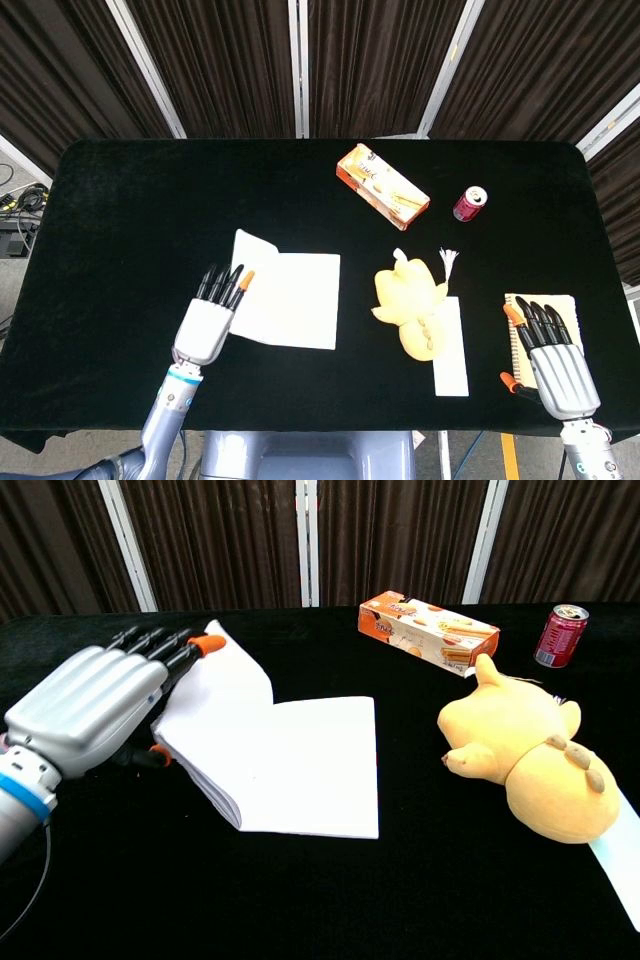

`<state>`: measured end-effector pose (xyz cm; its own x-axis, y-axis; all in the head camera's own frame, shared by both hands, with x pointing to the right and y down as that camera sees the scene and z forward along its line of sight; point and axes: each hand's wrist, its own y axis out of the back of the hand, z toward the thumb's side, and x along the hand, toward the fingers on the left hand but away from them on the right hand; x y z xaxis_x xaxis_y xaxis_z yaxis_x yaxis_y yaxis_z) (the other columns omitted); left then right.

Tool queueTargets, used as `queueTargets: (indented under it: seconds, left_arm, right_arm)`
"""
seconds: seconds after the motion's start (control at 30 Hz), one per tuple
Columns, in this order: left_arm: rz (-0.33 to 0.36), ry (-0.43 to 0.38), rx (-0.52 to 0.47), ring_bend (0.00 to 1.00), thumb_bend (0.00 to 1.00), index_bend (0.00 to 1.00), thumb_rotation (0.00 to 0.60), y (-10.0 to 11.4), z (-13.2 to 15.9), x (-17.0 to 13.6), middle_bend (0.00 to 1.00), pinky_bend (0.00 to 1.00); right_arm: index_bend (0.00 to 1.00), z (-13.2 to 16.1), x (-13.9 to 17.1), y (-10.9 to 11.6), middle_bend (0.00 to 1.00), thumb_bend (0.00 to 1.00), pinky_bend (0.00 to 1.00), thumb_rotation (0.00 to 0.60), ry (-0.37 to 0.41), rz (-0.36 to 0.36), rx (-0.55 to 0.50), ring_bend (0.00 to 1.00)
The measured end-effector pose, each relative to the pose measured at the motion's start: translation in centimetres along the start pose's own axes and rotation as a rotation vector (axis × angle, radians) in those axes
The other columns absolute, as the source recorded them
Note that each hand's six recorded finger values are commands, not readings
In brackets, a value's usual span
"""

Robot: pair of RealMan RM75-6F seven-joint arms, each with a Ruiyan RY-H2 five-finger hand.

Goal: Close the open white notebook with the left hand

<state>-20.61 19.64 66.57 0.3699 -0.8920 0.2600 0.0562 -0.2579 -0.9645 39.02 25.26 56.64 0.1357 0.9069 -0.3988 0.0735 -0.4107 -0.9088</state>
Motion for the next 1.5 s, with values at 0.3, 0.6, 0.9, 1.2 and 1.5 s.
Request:
queueTargets:
  seconds: [0.3,0.6,0.9,1.2,1.5]
  left_arm:
    - [0.092,-0.038,-0.014,0.0,0.39,0.0,0.6,1.9,2.0,2.3,0.0,0.0]
    - [0.089,-0.038,-0.027,0.0,0.38,0.0,0.6,1.7,2.8,2.9,0.0,0.0]
    - [0.077,0.007,-0.008,0.0,0.24,0.0,0.6,2.2,-0.8,0.4,0.0,0.0]
    - [0.029,0.225,0.013,0.0,0.11,0.0,0.6,3.5,-9.6,-6.7,0.0,0.0]
    - [-0.014,0.385,-0.033,0.0,0.11,0.0,0.6,3.8,-14.1,-13.4,0.0,0.0]
  right_arm:
    - [0.0,-0.1,0.0,0.1,0.0,0.04,0.0,0.6,-0.002,-0.005,-0.005,0.0]
    - [0.0,-0.4,-0.1,0.4,0.0,0.04,0.0,0.6,-0.011,-0.011,-0.013,0.0]
    - [0.0,-0.4,0.0,0.7,0.0,0.05,0.0,0.6,-0.012,-0.015,-0.015,0.0]
    - [0.0,-0.4,-0.1,0.4,0.0,0.04,0.0,0.6,-0.016,-0.014,0.002,0.0]
    - [0.0,0.0,-0.1,0.6,0.0,0.05,0.0,0.6,-0.006,-0.03,0.003,0.0]
